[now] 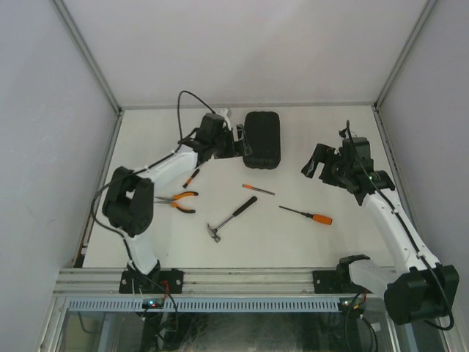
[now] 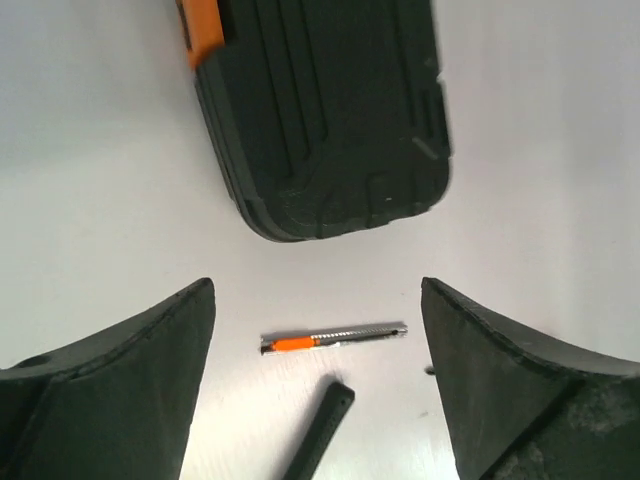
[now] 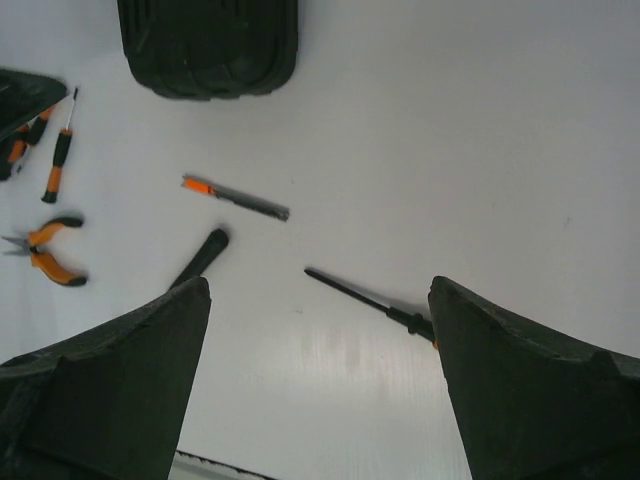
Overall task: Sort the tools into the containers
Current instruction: Move the storage box to the center of the board.
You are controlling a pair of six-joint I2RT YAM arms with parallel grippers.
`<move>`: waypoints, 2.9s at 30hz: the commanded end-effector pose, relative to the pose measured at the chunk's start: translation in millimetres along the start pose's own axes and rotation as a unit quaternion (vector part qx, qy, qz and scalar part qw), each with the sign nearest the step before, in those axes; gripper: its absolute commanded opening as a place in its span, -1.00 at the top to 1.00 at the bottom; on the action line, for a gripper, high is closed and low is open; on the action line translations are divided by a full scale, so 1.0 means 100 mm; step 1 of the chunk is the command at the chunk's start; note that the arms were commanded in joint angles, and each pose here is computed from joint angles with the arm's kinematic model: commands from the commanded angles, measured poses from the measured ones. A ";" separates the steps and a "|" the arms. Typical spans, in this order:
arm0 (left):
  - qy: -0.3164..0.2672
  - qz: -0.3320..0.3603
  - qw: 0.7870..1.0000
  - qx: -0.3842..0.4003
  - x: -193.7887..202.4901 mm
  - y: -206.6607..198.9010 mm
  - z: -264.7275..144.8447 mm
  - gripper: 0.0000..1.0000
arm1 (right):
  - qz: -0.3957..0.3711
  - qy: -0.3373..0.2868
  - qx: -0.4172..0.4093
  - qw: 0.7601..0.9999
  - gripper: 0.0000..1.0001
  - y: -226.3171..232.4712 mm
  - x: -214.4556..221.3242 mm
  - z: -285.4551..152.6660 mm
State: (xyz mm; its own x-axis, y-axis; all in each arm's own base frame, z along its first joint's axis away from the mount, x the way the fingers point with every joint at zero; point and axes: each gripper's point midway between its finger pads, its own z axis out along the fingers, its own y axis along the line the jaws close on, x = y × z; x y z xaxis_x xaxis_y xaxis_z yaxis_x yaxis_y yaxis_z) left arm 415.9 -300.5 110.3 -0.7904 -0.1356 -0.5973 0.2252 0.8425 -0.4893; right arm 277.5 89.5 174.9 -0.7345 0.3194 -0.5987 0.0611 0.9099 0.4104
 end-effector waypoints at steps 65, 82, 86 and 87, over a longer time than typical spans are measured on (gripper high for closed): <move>-0.209 0.001 0.963 -0.169 -0.39 1.07 -2.47 -0.92 | -0.185 0.158 -0.115 0.963 -0.50 0.73 -0.68 2.74; -0.199 0.003 0.968 -0.156 -0.37 1.03 -2.41 -0.87 | -0.197 0.194 -0.004 0.961 -0.33 0.12 -0.33 2.31; -0.198 0.003 0.968 -0.156 -0.37 1.04 -2.40 -0.87 | -0.178 0.189 0.019 0.965 -0.33 -0.09 -0.34 2.23; -0.198 0.002 0.968 -0.157 -0.37 1.04 -2.40 -0.87 | -0.172 0.186 0.025 0.967 -0.33 -0.14 -0.37 2.22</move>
State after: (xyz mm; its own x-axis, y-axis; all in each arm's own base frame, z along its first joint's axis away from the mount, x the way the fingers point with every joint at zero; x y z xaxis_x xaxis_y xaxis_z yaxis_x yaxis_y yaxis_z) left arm 328.9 -81.8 231.2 -0.5174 -0.2765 -0.8098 -0.0313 0.9518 -0.3050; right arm 474.4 174.4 66.2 -0.8544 -0.1274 -0.5037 -0.3132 0.8998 0.3036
